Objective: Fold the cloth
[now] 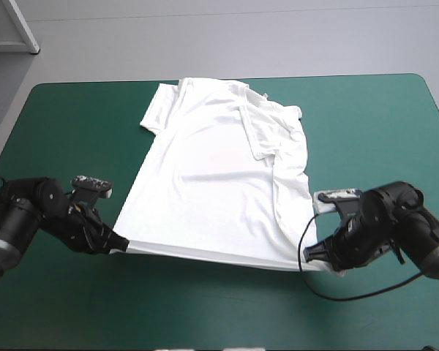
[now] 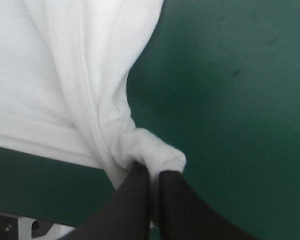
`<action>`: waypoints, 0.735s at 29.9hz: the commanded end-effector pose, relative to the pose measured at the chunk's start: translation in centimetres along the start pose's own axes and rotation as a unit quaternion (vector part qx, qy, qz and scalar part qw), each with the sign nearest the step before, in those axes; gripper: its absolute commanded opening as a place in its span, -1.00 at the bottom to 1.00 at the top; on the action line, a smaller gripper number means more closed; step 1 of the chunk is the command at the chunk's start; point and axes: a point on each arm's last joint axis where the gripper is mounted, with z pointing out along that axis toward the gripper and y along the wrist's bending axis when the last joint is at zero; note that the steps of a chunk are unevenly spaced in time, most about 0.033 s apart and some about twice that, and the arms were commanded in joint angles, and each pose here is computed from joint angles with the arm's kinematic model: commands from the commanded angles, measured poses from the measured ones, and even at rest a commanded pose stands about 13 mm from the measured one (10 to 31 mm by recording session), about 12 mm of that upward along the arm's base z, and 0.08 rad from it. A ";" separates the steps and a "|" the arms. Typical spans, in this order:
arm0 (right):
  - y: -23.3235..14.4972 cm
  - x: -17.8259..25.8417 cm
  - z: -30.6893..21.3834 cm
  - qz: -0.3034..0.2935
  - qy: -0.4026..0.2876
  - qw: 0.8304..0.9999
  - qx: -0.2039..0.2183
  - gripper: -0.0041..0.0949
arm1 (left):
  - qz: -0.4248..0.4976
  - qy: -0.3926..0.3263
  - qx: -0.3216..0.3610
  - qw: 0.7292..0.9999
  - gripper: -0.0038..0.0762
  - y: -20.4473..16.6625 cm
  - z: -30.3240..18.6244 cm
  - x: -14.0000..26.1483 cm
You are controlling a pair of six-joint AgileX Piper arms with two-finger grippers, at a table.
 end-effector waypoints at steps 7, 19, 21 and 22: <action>0.2 5.8 0.9 0.020 0.020 0.997 -0.066 -0.95 | -0.026 0.045 0.032 0.998 -0.93 -1.5 2.0 6.6; -0.3 6.7 0.8 -0.023 0.003 0.999 -0.049 -0.67 | -0.031 0.067 0.039 0.996 -0.76 -1.7 3.7 8.6; -0.3 6.6 0.8 -0.025 -0.001 0.998 -0.050 -0.32 | -0.031 0.065 0.047 0.996 -0.51 -1.9 3.7 8.6; -0.3 6.5 0.7 -0.025 -0.008 0.998 -0.050 -0.10 | -0.029 0.064 0.050 0.996 -0.35 -1.9 3.7 8.6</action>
